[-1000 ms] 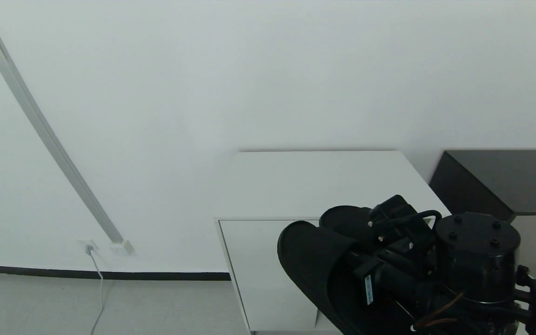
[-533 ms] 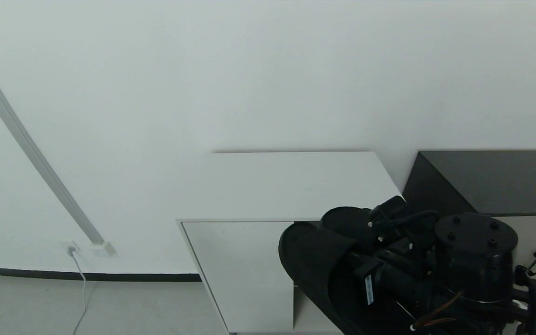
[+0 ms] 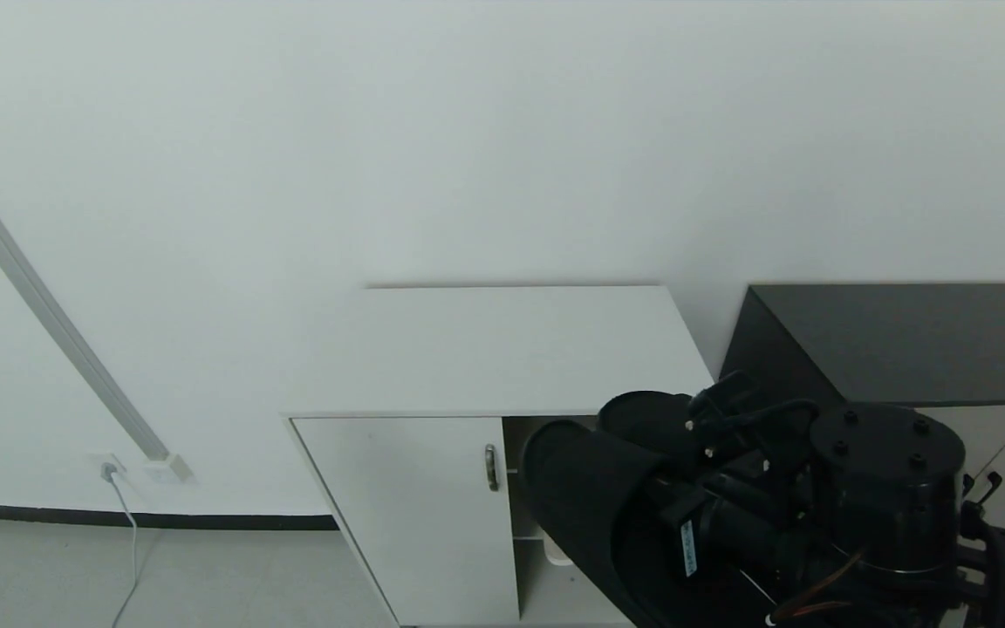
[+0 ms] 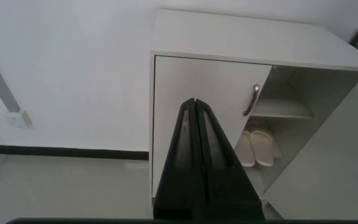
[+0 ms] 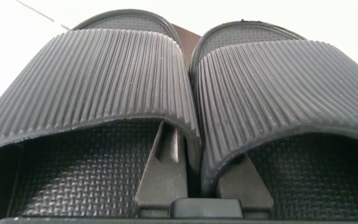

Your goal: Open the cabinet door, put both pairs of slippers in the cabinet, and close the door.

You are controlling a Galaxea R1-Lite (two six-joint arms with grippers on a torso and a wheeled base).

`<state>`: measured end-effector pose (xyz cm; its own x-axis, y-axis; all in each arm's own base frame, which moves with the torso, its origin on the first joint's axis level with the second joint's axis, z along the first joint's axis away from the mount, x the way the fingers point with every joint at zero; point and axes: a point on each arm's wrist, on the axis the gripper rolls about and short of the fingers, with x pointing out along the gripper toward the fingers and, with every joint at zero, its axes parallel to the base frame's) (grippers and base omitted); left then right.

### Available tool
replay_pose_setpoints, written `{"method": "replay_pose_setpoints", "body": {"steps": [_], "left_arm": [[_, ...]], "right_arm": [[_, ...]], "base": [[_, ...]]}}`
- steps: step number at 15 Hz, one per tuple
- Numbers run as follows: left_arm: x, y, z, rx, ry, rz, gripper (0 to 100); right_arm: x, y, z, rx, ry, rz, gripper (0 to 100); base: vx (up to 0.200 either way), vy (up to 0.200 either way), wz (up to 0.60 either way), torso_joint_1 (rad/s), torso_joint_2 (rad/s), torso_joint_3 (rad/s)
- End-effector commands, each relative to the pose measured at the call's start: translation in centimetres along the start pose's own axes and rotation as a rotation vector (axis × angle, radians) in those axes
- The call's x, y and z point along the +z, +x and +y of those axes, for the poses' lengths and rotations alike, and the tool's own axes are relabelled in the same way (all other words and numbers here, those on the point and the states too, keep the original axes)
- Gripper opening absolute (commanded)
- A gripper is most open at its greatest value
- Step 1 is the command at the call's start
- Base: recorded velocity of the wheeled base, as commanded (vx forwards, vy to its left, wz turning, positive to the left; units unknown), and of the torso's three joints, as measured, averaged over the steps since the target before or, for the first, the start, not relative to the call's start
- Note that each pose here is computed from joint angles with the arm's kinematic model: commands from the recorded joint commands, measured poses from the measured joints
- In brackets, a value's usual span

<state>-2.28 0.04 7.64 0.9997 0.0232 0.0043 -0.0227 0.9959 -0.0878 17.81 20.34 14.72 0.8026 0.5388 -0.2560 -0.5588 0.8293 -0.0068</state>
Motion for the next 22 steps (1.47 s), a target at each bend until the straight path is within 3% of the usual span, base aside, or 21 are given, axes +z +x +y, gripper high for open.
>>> {"method": "replay_pose_setpoints", "body": {"steps": [1, 13, 22], "left_arm": [[0.00, 0.01, 0.00, 0.001, -0.001, 0.001, 0], [0.00, 0.01, 0.00, 0.001, -0.001, 0.001, 0], [0.00, 0.01, 0.00, 0.001, -0.001, 0.001, 0]], "right_arm": [[-0.41, 0.32, 0.02, -0.004, -0.004, 0.017, 0], [-0.55, 0.45, 0.01, -0.006, -0.004, 0.023, 0], [-0.85, 0.51, 0.05, -0.005, -0.008, 0.035, 0]], "base": [[0.000, 0.000, 0.00, 0.000, 0.00, 0.000], [0.000, 0.000, 0.00, -0.006, 0.01, 0.008], [0.000, 0.000, 0.00, -0.157, 0.36, 0.193]]}}
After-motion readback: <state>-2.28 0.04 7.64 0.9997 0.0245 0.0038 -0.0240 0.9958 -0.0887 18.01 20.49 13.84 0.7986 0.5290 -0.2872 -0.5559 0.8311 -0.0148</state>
